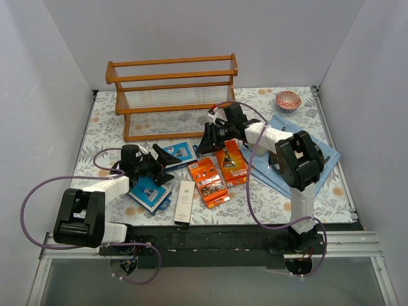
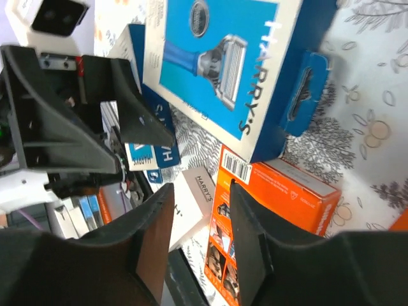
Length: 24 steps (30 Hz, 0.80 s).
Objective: Place and organize the shaving razors onto the shelf
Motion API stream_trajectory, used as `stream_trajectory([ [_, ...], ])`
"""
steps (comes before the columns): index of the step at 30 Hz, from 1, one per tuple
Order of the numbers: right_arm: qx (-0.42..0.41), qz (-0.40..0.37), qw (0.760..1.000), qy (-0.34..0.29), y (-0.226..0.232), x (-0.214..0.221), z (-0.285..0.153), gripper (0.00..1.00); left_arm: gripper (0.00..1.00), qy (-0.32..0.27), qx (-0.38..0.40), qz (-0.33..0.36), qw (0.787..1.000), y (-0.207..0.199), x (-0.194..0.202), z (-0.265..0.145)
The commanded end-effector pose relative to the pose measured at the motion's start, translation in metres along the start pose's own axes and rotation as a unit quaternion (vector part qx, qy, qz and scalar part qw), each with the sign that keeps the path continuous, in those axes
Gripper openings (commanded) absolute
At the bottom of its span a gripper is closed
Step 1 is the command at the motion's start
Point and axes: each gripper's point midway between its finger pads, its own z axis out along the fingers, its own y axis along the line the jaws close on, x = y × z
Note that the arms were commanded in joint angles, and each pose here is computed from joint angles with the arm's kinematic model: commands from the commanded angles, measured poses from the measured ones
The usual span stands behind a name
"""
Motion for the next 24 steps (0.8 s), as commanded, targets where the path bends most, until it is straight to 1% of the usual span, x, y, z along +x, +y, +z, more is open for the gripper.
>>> stream_trajectory([
  [1,0.049,0.005,0.998,-0.029,-0.018,-0.031,0.000,0.50,0.91,-0.025,0.002,0.001,1.000,-0.018,-0.012,0.009],
  [2,0.065,0.001,0.997,-0.034,-0.026,-0.037,0.002,0.50,0.90,-0.031,-0.004,-0.002,1.000,-0.015,-0.014,0.009],
  [3,0.083,0.012,0.996,-0.025,-0.041,-0.035,0.007,0.49,0.88,-0.030,-0.015,-0.007,0.999,-0.011,-0.014,0.009],
  [4,0.087,0.002,0.996,-0.035,-0.041,-0.046,0.007,0.49,0.88,-0.032,-0.021,-0.003,0.999,-0.009,-0.014,0.008],
  [7,0.102,0.000,0.994,-0.040,-0.053,-0.056,0.015,0.49,0.85,-0.035,-0.043,-0.010,0.998,0.001,-0.012,0.007],
  [13,0.130,-0.006,0.991,-0.038,-0.066,-0.055,0.022,0.48,0.83,-0.041,-0.047,-0.017,0.998,0.006,-0.013,0.007],
  [19,0.104,-0.004,0.994,-0.018,-0.063,-0.039,0.040,0.48,0.83,-0.045,-0.046,-0.024,0.998,0.009,-0.013,0.008],
  [24,0.086,-0.012,0.996,0.001,-0.059,-0.026,0.059,0.45,0.83,-0.056,-0.044,-0.019,0.997,0.009,-0.013,0.003],
])
